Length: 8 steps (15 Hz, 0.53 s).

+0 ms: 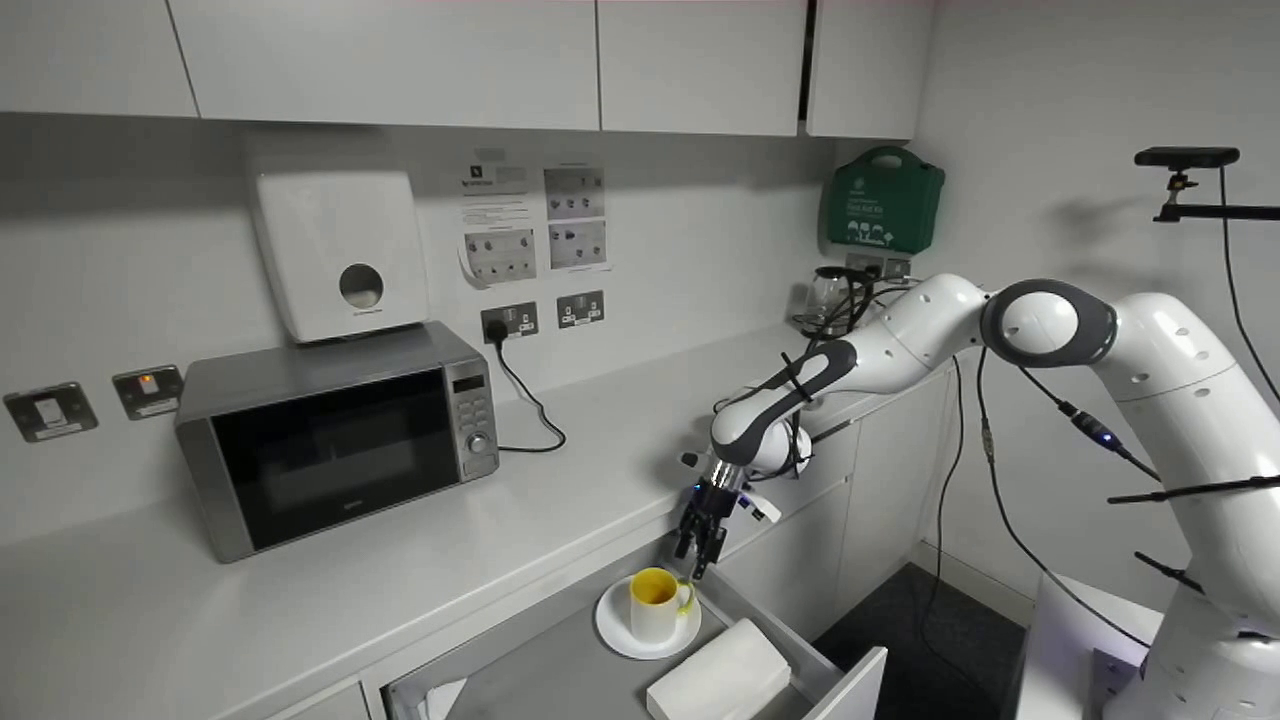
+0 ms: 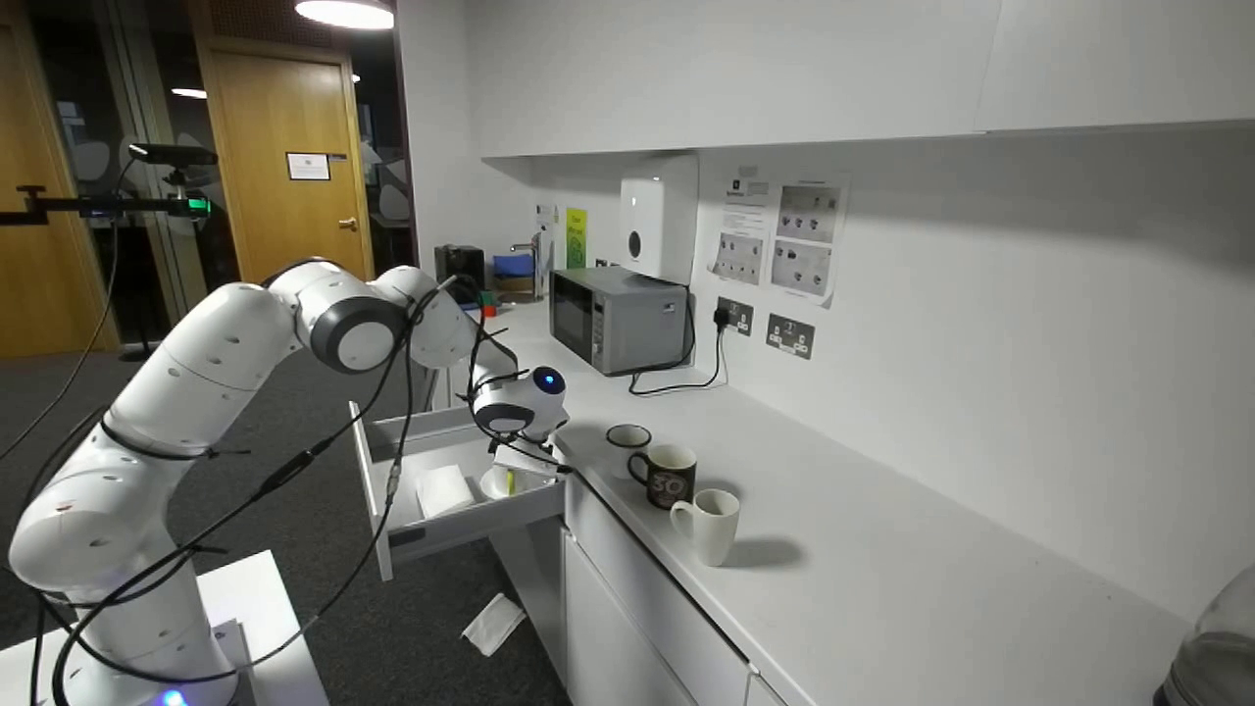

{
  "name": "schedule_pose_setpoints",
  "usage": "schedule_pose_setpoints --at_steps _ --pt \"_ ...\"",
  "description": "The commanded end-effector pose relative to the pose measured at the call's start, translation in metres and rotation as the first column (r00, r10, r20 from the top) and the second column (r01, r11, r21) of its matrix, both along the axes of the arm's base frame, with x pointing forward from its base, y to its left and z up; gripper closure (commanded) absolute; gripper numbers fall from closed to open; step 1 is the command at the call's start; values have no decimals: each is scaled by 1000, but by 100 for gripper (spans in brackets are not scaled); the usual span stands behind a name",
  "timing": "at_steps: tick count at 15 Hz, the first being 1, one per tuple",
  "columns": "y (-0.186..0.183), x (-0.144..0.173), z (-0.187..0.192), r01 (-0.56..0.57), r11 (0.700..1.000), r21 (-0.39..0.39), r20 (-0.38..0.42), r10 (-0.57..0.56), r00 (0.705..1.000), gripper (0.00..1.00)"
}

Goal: Pick the cup and put it in the drawer

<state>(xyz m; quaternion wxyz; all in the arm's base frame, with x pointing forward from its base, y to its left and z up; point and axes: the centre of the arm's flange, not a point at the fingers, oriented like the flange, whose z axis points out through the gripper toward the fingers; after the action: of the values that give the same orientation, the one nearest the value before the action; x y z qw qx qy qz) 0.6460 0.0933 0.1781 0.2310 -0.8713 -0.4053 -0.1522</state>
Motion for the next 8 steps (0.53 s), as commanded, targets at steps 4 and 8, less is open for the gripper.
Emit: schedule_pose_setpoints --at_steps 4,8 --pt "-37 -53 41 70 996 52 14 -71 997 0" --pt "-49 -83 67 153 983 101 18 -155 988 0"
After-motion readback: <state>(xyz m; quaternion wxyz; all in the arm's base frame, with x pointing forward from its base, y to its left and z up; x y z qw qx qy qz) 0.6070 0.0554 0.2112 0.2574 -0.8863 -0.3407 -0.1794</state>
